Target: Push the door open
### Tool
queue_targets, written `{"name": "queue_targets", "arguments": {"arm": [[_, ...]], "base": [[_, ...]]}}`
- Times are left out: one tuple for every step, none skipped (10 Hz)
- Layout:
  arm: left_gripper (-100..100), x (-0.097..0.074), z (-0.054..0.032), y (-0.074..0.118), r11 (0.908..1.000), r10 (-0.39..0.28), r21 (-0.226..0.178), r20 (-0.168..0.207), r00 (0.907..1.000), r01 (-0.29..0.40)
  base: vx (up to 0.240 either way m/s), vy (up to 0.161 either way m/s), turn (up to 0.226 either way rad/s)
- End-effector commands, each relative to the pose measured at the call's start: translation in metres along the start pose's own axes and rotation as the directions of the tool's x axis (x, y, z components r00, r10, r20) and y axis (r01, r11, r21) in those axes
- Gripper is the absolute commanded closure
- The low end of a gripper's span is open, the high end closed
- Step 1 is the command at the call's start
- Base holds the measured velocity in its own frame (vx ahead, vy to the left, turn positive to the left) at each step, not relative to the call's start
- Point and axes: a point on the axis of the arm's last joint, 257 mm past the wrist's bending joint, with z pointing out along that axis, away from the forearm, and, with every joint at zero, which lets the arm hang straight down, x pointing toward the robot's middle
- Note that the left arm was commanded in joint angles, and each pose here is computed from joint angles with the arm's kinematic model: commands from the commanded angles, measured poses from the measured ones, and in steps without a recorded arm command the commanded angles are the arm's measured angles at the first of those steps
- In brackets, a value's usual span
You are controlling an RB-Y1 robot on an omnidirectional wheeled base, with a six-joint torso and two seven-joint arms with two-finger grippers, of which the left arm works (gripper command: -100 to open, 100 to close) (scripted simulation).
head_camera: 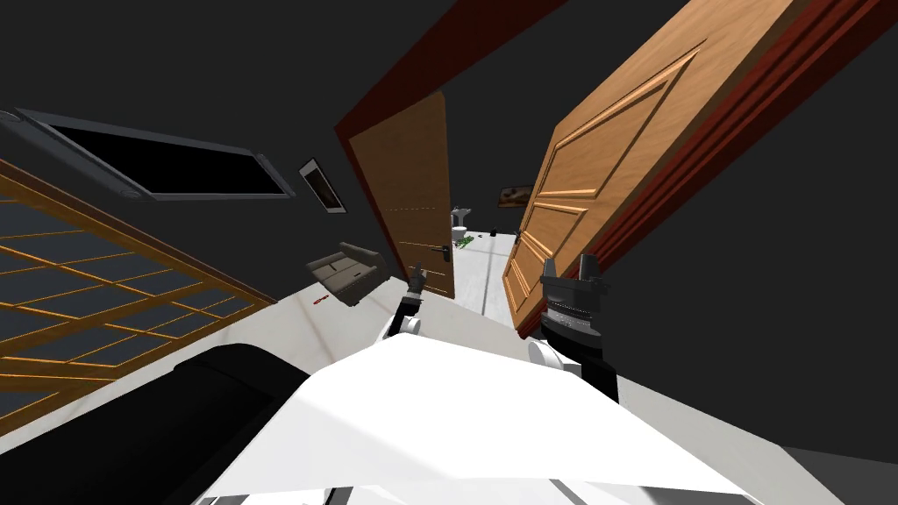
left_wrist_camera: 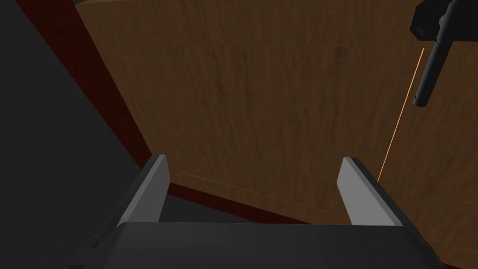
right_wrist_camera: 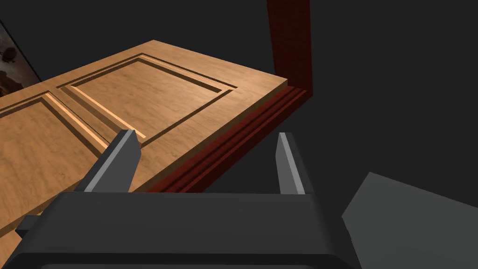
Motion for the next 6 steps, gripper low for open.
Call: {"name": "queue_targets", "arguments": {"arm": [[-100, 0.0, 0.0004, 0.017, 0.9993, -0.01, -0.036, -0.003, 0.9999, 0.01], [-100, 0.0, 0.0001, 0.027, 0.9982, -0.015, -0.057, -0.005, 0.9999, 0.015], [-100, 0.0, -0.0004, 0.036, 0.9967, -0.021, -0.079, -0.007, 0.9998, 0.02], [-100, 0.001, -0.0009, 0.046, 0.9947, -0.026, -0.1, -0.008, 0.9996, 0.025], [-100, 0.001, -0.0016, 0.055, 0.9922, -0.031, -0.121, -0.01, 0.9995, 0.029], [-100, 0.002, -0.0034, 0.073, 0.9861, -0.04, -0.162, -0.012, 0.9991, 0.038]], "base": [[0.073, 0.104, -0.14], [0.072, 0.106, -0.124], [0.065, 0.106, -0.134], [0.067, 0.129, -0.125], [0.071, 0.125, -0.137], [0.106, 0.147, -0.254]]}}
